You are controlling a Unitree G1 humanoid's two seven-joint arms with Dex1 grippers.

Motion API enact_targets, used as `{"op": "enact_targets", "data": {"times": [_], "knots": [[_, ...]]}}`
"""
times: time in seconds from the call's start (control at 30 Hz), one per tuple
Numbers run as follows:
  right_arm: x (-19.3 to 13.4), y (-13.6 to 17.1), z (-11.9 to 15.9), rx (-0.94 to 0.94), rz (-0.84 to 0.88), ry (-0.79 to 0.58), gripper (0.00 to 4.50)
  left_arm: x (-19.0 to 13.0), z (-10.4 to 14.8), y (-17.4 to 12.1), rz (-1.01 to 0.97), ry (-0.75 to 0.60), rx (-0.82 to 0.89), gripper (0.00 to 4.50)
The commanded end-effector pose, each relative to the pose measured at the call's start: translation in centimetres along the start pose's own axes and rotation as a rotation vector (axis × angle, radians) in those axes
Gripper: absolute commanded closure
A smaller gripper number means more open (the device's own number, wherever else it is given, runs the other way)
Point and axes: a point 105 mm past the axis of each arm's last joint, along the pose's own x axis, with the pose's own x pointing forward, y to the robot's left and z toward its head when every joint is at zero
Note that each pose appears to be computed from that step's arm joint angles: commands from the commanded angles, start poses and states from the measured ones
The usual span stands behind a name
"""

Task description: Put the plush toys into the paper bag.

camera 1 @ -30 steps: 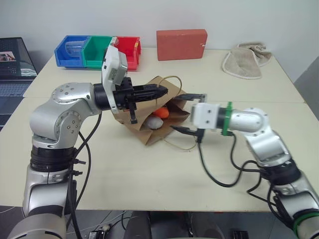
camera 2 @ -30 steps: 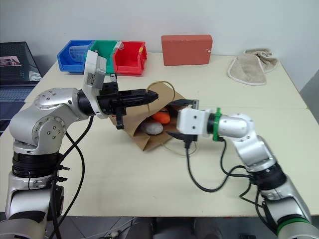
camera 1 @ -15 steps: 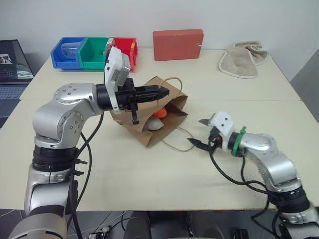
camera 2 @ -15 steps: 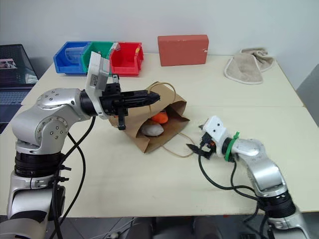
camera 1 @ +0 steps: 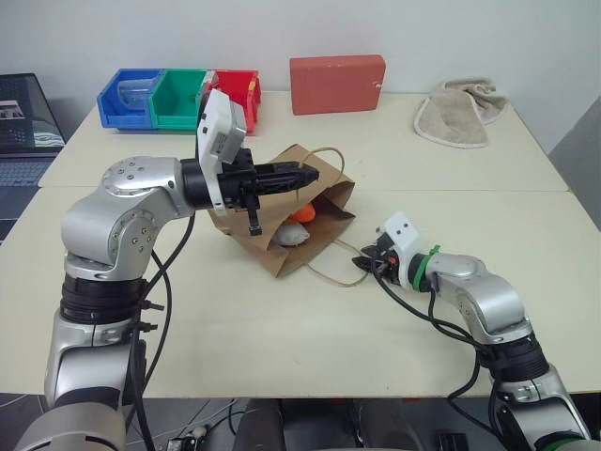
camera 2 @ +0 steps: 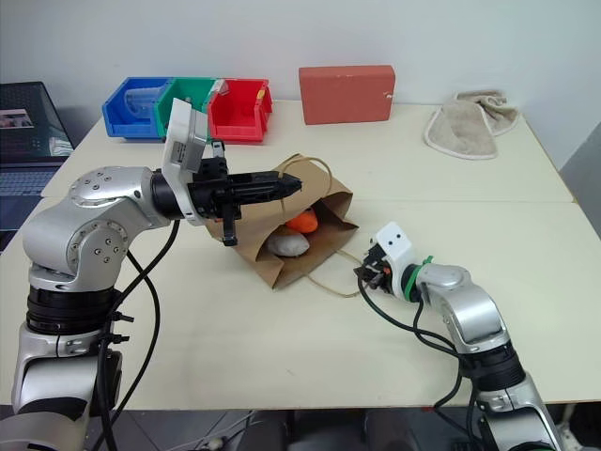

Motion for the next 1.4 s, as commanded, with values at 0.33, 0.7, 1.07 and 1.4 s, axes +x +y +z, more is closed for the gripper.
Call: {"op": "enact_targets", "data": {"times": [0.33, 0.7, 1.07, 1.4], "knots": [[-7.7, 1.8, 8.9, 0.185, 0.29, -0.265, 4.46, -0.2, 4.4, 0.7, 0.055, -0.145, 0.08, 4.5], [-10.0, -2.3, 14.5, 0.33, 0.172, -0.378, 4.46, 2.2, 3.8, 4.2, 0.117, -0.215, 0.014, 4.5], [-9.6, -3.7, 15.5, 0.34, 0.051, -0.409, 3.51, 1.6, 2.8, 5.1, 0.088, -0.198, -0.039, 3.87], [-13.9, -2.5, 17.3, 0.139, 0.091, -0.419, 0.01, -3.0, 1.3, 6.2, 0.219, -0.055, 0.031, 0.73]]}}
